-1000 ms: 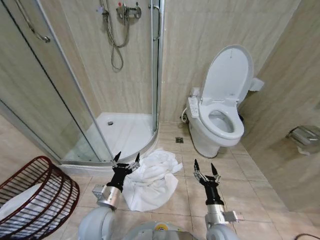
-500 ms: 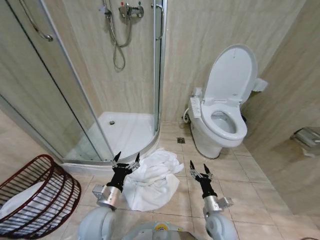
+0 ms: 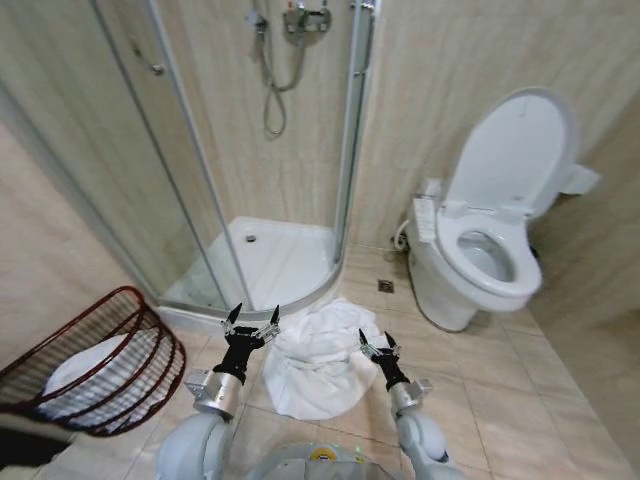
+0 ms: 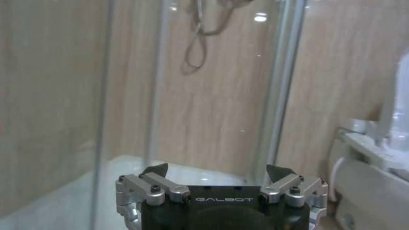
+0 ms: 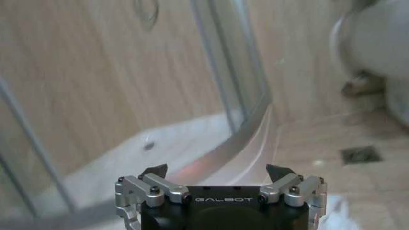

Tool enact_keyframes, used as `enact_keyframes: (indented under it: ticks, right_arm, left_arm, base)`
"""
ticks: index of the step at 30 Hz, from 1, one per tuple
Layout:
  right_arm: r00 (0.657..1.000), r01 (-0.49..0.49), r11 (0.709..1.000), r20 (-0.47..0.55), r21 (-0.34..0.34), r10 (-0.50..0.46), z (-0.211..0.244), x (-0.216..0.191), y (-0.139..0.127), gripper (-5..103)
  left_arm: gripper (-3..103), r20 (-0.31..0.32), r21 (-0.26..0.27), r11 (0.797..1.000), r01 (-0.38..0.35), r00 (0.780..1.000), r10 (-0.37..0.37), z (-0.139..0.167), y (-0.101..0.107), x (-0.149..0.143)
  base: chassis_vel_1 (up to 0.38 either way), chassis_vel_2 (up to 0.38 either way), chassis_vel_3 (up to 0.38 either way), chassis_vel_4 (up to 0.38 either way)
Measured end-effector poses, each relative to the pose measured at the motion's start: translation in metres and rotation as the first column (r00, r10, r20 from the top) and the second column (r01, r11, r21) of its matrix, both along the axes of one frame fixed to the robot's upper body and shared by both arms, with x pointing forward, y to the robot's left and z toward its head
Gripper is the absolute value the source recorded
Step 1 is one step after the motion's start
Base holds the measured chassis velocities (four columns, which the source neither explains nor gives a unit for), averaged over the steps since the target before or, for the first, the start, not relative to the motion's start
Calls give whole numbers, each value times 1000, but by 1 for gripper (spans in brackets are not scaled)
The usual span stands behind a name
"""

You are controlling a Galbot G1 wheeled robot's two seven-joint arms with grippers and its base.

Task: Discard the used towel into the hamper.

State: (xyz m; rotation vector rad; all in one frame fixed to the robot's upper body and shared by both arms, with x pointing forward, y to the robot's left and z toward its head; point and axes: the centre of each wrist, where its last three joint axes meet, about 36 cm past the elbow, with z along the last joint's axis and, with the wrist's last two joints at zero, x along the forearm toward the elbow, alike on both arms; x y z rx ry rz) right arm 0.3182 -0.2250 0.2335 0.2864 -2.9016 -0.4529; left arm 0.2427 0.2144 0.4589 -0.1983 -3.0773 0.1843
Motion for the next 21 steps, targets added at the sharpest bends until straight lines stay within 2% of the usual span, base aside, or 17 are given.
enact_keyframes:
  ticks: [3, 10, 12, 15, 21]
  right_arm:
    - [999, -17, 998, -44, -63, 14, -33, 17, -7, 100]
    - [991, -77, 994, -116, -84, 67, -71, 54, -5, 100]
    - [990, -79, 993, -128, -91, 67, -75, 59, -3, 100]
    - [980, -70, 987, -195, -148, 40, -93, 72, -9, 100]
    - [961, -66, 983, -277, -169, 17, -103, 75, -27, 100]
  left_arm:
    - [100, 0, 0, 1000, 0, 1000, 0, 0, 0, 0]
    - [100, 0, 0, 1000, 0, 1000, 0, 0, 0, 0]
    - [100, 0, 0, 1000, 0, 1000, 0, 0, 0, 0]
    - [100, 0, 0, 1000, 0, 1000, 0, 0, 0, 0]
    - [100, 0, 0, 1000, 0, 1000, 0, 0, 0, 0]
  base:
    - [117, 111, 122, 131]
    - [70, 64, 61, 50]
    - [0, 0, 0, 0]
    - [0, 0, 0, 0]
    - [0, 0, 0, 0]
